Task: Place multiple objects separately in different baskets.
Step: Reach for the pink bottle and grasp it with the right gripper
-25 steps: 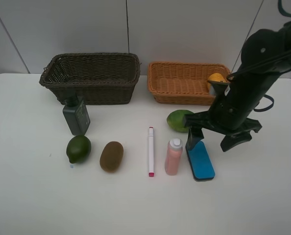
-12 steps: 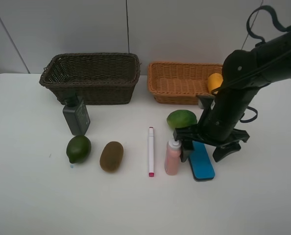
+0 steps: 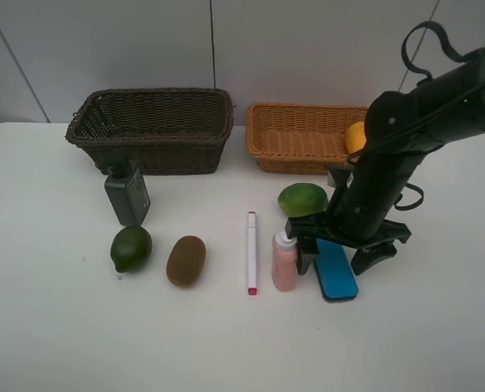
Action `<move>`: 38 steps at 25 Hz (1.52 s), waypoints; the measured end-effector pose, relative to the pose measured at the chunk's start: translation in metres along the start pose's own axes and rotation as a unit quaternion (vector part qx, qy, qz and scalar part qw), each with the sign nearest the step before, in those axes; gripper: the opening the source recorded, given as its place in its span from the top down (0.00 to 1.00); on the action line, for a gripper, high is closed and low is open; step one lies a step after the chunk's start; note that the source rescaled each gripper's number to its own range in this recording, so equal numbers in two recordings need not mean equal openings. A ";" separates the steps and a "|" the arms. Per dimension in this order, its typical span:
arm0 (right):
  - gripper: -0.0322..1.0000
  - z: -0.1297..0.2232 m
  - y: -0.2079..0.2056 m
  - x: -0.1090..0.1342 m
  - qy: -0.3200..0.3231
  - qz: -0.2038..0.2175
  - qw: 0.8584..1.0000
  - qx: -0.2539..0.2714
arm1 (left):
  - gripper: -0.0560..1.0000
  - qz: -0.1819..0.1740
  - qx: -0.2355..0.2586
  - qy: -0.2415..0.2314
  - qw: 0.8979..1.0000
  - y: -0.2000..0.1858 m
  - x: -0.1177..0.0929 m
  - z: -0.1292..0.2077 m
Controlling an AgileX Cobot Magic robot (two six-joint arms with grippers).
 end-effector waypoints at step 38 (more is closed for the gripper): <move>0.00 0.010 -0.103 -0.020 0.004 -0.022 0.992 -0.125 | 0.00 0.000 0.000 0.000 1.000 0.000 0.000 0.000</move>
Point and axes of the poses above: a point on each arm's last joint axis where the gripper is mounted, y pointing out along that axis toward the gripper, x along the wrist's bending axis when the last joint is at zero, z = x × y, the point moved 5 cm from there along y, pointing out along that axis toward the gripper, and after that the axes turned 1 degree about y, right-handed, at the moved point
